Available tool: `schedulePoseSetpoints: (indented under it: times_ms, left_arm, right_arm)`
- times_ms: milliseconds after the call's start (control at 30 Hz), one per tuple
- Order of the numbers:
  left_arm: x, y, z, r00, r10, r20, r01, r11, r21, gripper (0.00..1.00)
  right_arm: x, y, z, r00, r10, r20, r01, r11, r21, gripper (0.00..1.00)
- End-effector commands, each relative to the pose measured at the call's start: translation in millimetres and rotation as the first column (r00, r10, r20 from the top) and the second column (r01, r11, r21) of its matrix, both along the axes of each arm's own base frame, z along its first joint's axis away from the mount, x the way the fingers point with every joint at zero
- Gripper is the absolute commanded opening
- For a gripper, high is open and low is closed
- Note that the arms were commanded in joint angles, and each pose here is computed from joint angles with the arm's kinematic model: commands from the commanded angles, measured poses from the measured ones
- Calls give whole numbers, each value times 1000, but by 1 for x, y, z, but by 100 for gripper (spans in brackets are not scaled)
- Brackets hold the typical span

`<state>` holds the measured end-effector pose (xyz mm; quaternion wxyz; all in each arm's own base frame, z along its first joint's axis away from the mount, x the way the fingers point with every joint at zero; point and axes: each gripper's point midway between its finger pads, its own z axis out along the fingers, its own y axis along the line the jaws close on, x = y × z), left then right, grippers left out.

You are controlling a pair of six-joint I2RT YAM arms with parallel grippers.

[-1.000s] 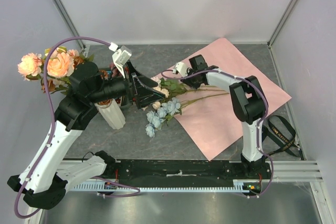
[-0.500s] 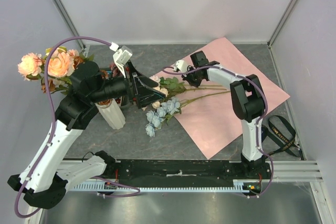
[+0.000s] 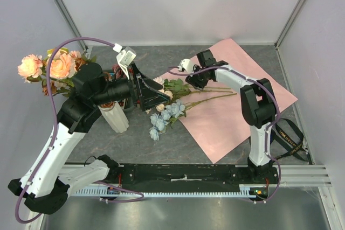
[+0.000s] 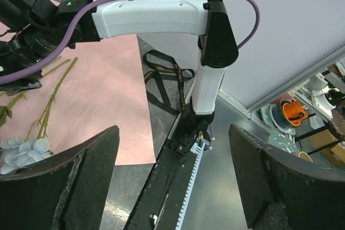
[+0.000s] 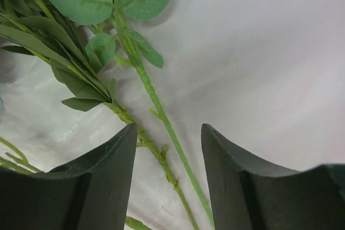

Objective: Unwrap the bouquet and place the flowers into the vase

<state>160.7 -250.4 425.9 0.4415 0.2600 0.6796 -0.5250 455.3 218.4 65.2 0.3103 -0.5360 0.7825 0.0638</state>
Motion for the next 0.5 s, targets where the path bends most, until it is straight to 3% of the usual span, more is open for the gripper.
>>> schedulePoseSetpoints:
  times_ms: [0, 300, 400, 467]
  left_arm:
    - [-10, 1, 21, 999, -31, 19, 32, 998, -47, 89]
    - [-10, 1, 16, 1000, -27, 13, 27, 999, -39, 89]
    - [-8, 1, 15, 1000, -23, 11, 23, 999, -28, 89]
    - [-8, 2, 16, 1000, -20, 10, 20, 999, -26, 89]
  right_arm:
    - [6, 4, -14, 999, 39, -1, -39, 999, -32, 59]
    - [10, 19, -49, 995, 88, -54, -90, 995, -45, 57]
    - [2, 19, -66, 986, 106, -128, -114, 992, -59, 49]
    - [-4, 18, -75, 978, 110, -174, -124, 990, -70, 38]
